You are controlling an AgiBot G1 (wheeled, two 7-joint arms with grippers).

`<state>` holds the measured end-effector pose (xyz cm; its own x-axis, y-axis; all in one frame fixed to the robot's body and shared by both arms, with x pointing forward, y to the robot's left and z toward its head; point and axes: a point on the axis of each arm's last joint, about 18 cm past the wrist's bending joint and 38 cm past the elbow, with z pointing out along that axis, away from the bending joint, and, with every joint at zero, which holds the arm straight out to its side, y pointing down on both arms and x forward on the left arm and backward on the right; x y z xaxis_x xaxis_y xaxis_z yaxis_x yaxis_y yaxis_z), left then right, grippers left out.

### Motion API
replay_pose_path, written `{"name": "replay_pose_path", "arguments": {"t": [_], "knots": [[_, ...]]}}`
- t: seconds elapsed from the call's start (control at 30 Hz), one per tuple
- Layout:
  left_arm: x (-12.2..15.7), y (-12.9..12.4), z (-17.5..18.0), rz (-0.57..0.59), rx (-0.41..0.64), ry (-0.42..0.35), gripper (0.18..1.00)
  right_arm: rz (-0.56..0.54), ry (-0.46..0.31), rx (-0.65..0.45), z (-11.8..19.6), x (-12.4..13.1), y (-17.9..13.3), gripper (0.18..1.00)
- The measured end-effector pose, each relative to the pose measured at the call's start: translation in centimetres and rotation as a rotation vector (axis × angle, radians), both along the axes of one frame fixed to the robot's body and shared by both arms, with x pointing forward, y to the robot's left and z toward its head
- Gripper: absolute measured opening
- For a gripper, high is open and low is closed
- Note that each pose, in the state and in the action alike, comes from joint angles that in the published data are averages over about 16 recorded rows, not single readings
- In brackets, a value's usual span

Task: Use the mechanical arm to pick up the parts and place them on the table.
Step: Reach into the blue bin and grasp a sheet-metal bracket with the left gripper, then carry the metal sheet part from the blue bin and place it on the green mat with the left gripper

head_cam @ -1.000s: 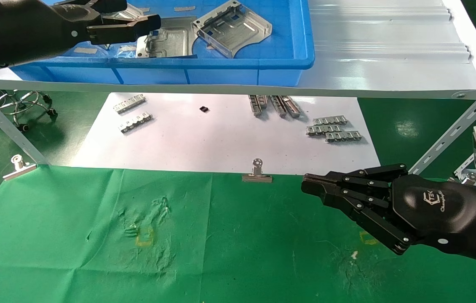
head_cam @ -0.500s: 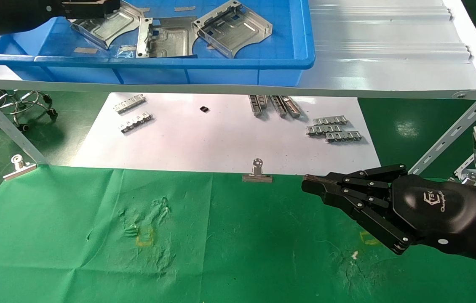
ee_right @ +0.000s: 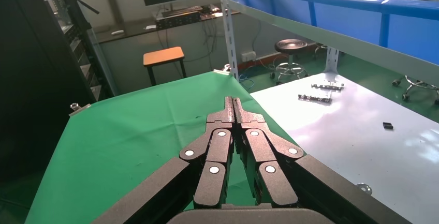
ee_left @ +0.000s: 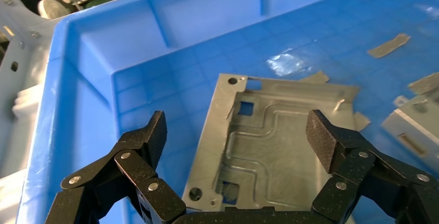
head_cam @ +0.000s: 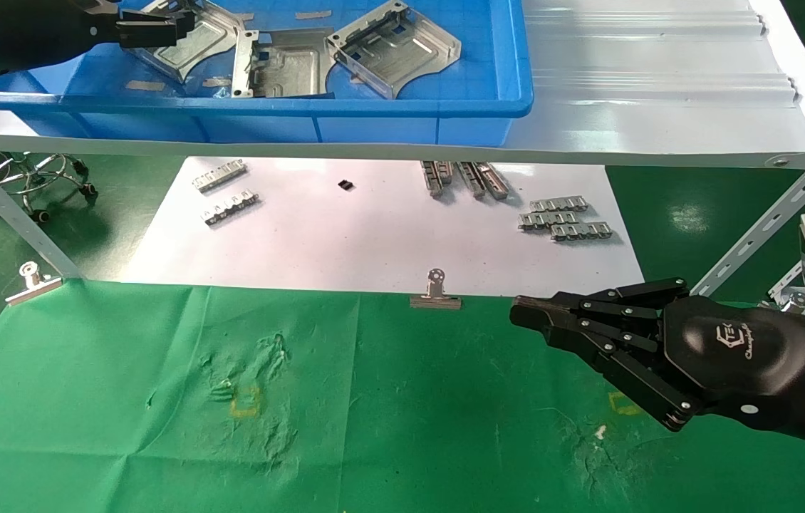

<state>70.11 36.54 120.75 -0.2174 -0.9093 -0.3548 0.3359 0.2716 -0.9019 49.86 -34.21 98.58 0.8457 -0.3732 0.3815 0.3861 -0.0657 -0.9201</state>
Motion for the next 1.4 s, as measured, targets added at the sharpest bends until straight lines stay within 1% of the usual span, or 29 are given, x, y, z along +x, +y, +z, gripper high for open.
{"name": "replay_pose_path", "arguments": {"t": [0.1, 0.3, 0.5, 0.7, 1.03, 1.23, 1.4], "knots": [[0.24, 0.08, -0.07, 0.017, 0.004, -0.004, 0.98, 0.0, 0.0, 0.0, 0.0, 0.0, 0.0, 0.192], [0.56, 0.28, -0.25, 0.04, 0.008, -0.009, 0.931, 0.0, 0.0, 0.0, 0.0, 0.0, 0.0, 0.192], [0.76, 0.51, -0.49, 0.054, 0.007, -0.01, 0.849, 0.0, 0.0, 0.0, 0.0, 0.0, 0.0, 0.192], [0.93, 0.66, -0.71, 0.064, 0.006, -0.01, 0.727, 0.0, 0.0, 0.0, 0.0, 0.0, 0.0, 0.192], [1.06, 0.73, -0.77, 0.074, 0.007, -0.013, 0.478, 0.0, 0.0, 0.0, 0.0, 0.0, 0.0, 0.192], [1.03, 0.82, -0.62, 0.08, 0.009, -0.019, 0.361, 0.0, 0.0, 0.0, 0.0, 0.0, 0.0, 0.192], [0.8, 0.99, -0.12, 0.082, 0.001, -0.033, 0.303, 0.0, 0.0, 0.0, 0.0, 0.0, 0.0, 0.192]]}}
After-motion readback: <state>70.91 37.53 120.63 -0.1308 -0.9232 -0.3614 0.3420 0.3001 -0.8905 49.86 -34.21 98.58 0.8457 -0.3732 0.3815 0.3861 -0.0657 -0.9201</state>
